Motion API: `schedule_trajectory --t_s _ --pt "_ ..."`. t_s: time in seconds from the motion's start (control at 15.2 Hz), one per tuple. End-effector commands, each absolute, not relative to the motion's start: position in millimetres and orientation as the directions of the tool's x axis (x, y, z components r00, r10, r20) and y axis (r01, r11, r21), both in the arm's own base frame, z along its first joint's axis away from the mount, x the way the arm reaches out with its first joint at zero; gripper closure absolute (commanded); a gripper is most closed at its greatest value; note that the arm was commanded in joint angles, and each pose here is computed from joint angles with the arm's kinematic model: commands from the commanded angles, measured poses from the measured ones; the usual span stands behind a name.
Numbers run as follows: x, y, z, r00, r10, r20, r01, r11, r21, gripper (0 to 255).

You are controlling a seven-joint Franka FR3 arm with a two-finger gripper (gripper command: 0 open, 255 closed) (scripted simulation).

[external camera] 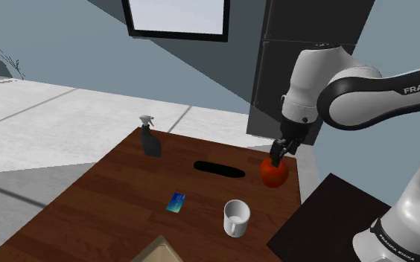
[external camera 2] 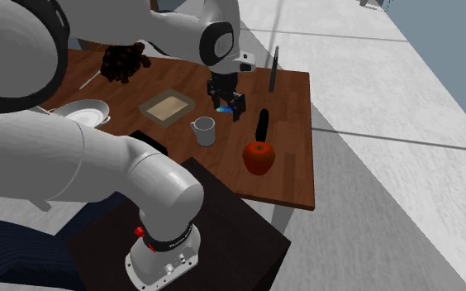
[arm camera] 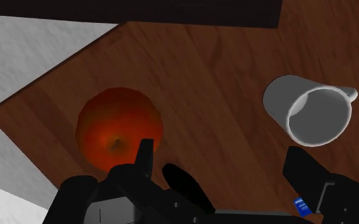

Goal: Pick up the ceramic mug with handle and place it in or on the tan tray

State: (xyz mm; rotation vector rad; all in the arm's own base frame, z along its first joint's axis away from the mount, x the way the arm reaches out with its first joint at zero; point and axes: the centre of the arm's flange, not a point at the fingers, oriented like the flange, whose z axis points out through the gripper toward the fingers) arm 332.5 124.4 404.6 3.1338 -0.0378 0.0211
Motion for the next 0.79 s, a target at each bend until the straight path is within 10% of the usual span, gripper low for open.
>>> schedule_trajectory --t_s 0.0,0.73 --pt "336.9 141.3 382.0 1.000 -0.019 0.015 -0.018 -1.000 -0.004 0" --pt "355.9 225.5 271.5 1.000 0.015 0.014 0.016 -0.998 -0.058 0"
